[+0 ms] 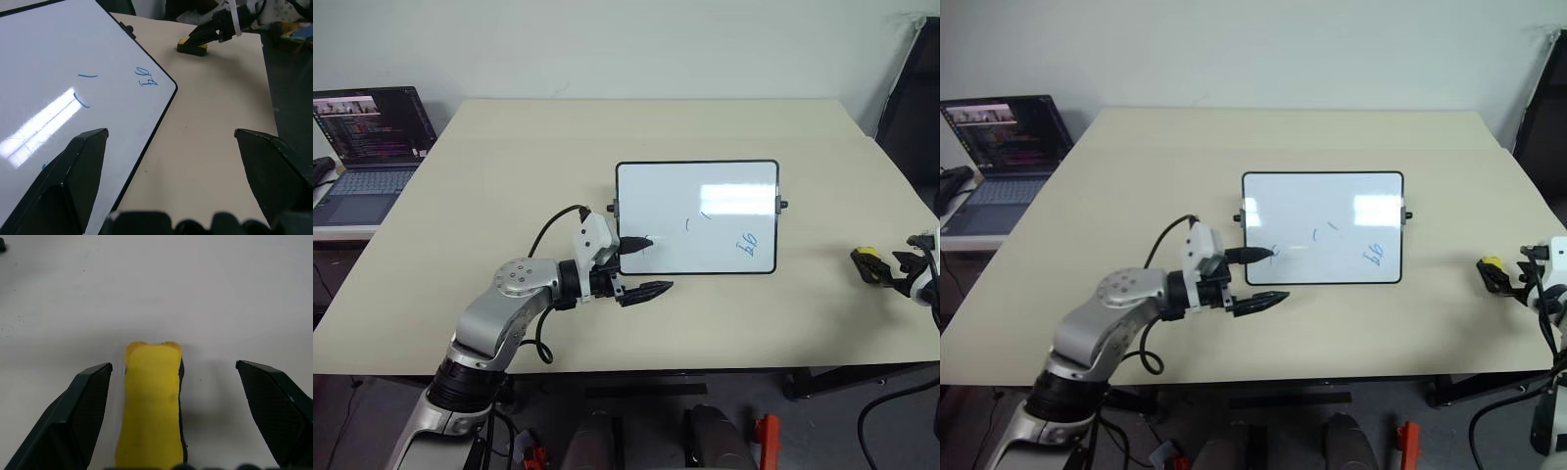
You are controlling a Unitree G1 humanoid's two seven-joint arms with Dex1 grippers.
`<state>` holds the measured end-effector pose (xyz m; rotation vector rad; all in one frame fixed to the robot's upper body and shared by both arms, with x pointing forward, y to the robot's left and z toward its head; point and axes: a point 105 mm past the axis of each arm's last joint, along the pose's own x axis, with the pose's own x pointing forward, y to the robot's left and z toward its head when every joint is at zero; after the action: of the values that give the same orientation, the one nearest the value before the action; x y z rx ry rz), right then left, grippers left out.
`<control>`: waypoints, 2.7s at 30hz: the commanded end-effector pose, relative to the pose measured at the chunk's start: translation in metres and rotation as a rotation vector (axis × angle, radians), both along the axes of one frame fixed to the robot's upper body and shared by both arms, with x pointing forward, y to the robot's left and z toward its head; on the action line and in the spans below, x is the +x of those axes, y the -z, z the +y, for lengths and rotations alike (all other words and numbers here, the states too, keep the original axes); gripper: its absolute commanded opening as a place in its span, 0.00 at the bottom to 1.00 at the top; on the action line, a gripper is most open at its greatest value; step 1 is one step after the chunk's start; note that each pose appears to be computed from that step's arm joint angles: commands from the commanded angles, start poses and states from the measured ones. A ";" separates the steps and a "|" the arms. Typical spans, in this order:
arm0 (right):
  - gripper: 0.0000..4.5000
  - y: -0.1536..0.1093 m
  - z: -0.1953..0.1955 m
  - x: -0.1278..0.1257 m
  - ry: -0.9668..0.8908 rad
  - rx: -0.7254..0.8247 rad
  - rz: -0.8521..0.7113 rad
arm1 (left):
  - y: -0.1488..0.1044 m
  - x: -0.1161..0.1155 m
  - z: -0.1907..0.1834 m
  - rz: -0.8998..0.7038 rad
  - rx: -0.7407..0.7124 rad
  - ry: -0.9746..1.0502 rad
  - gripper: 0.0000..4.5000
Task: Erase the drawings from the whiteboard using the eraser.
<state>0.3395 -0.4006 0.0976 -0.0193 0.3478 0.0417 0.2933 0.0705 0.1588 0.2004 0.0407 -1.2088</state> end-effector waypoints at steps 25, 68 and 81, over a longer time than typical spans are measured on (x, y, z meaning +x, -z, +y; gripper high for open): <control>0.21 -0.176 0.146 0.013 -0.583 -0.133 -0.524 | 0.001 0.028 0.072 -0.076 0.101 -0.221 1.00; 0.21 -0.035 0.348 0.062 -0.981 -0.546 -0.469 | -0.025 -0.001 0.081 -0.157 0.202 -0.204 1.00; 0.21 0.017 0.364 0.024 -1.231 -0.501 -0.293 | -0.026 -0.003 0.083 -0.156 0.230 -0.202 1.00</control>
<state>0.3629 -0.0272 0.0968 -0.7363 -0.0982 1.1589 0.2939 0.1550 0.1705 0.4457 0.1140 -0.9755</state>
